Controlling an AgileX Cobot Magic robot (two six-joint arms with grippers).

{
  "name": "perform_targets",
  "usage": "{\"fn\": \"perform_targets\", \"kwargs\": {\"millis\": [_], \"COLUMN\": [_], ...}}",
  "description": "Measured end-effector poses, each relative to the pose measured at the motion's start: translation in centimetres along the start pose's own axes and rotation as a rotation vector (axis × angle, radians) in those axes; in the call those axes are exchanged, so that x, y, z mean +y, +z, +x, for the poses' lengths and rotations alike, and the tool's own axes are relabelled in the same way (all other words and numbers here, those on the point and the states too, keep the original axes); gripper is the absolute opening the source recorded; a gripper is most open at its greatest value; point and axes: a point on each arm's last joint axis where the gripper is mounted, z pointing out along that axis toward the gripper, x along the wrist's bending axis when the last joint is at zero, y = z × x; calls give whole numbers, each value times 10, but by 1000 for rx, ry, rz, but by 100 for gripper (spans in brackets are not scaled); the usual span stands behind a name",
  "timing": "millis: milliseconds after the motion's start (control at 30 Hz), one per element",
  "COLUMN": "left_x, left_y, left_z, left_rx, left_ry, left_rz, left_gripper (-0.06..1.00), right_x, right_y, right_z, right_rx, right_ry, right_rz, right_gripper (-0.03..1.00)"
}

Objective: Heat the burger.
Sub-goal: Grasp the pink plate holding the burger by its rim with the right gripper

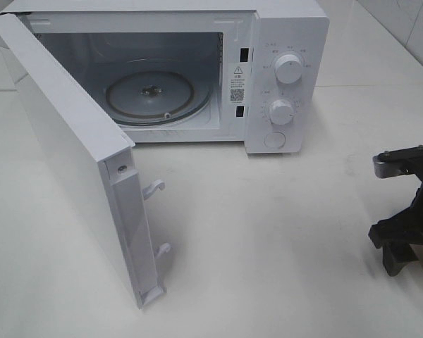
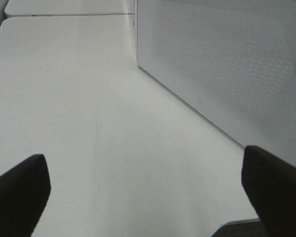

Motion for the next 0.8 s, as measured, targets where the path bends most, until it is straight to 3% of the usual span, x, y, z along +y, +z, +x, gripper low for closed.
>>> {"fn": "perform_targets", "kwargs": {"millis": [300,467,533,600,633,667,800], "left_x": [0,0,0,0,0,0,0], "left_y": [0,0,0,0,0,0,0], "left_z": [0,0,0,0,0,0,0], "left_rx": [0,0,0,0,0,0,0], "left_ry": [0,0,0,0,0,0,0], "left_rz": [0,0,0,0,0,0,0], "left_gripper": [97,97,97,97,97,97,97], "right_x": [-2,-2,-2,-2,-2,-2,-5], "right_y": [14,14,14,14,14,14,13], "right_z": [1,0,-3,-4,-5,-5,-6], "right_rx": [0,-7,-42,-51,-67,-67,-83], "right_ry": [-3,10,33,36,41,41,59], "right_rz": [17,9,8,10,13,13,35], "right_gripper": [80,69,47,40,25,25,8]}}
